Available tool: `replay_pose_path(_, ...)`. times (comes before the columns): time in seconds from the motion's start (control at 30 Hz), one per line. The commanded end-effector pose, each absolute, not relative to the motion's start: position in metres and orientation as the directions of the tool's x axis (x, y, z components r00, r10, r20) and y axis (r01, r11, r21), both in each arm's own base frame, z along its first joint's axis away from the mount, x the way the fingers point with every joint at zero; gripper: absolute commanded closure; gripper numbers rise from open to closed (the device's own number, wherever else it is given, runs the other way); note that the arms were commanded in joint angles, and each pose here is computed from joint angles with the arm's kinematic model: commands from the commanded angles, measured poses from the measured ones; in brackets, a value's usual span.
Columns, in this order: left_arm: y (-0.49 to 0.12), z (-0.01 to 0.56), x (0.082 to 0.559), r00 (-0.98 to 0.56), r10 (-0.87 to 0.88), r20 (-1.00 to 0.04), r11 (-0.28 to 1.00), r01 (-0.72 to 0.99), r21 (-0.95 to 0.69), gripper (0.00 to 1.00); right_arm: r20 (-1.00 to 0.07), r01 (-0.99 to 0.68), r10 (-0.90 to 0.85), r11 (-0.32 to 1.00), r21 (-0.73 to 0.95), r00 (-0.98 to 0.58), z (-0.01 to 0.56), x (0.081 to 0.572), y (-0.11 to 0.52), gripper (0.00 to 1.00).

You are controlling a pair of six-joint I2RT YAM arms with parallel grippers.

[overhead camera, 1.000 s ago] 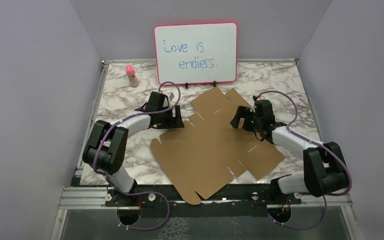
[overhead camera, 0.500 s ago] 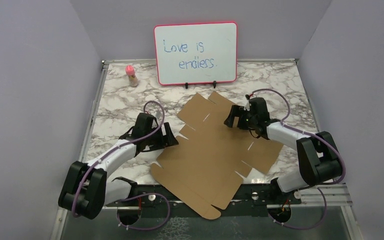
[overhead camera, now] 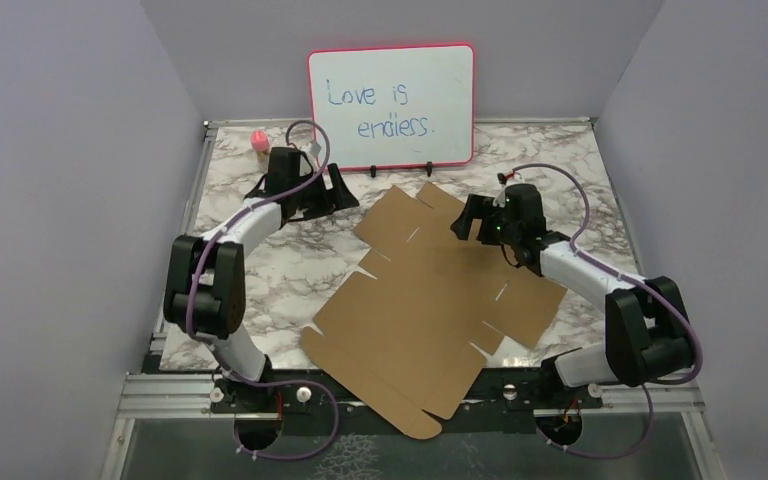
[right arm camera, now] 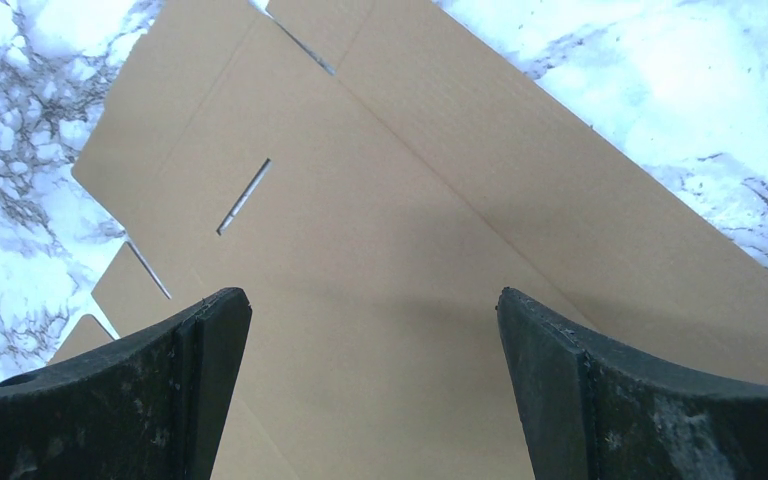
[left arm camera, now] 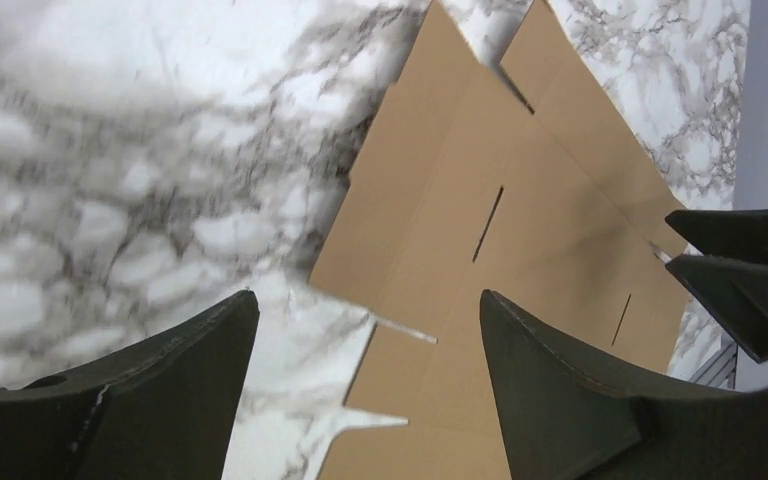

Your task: Fold the paper box

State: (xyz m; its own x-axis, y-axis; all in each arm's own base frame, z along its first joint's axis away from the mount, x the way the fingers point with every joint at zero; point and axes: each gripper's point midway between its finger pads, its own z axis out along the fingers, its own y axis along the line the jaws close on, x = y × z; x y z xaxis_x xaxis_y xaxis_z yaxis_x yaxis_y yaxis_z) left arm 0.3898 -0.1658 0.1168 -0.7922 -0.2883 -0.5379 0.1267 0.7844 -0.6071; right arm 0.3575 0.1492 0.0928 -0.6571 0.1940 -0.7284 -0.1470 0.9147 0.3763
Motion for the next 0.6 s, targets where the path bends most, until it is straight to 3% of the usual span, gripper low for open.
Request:
replay_pose_path(0.0, -0.186, 0.114, 0.421, -0.823, -0.139, -0.551, 0.75, 0.276, -0.601, 0.19, -0.78, -0.175, 0.21, 0.909, 0.378, -0.59, 0.116, 0.362, 0.15, 0.0)
replay_pose_path(0.43, -0.227, 0.063, 0.463, -0.857, 0.051, -0.513, 0.678, 0.407, -0.613, 0.33, -0.763, -0.242, 0.216, 0.866, 0.438, -0.609, 0.117, 0.343, 0.162, 0.0)
replay_pose_path(0.57, -0.235, 0.051, 0.461, -0.869, 0.077, -0.488, 0.644, 0.418, -0.641, 0.44, -0.775, -0.247, 0.211, 0.87, 0.426, -0.595, 0.125, 0.341, 0.159, 0.0)
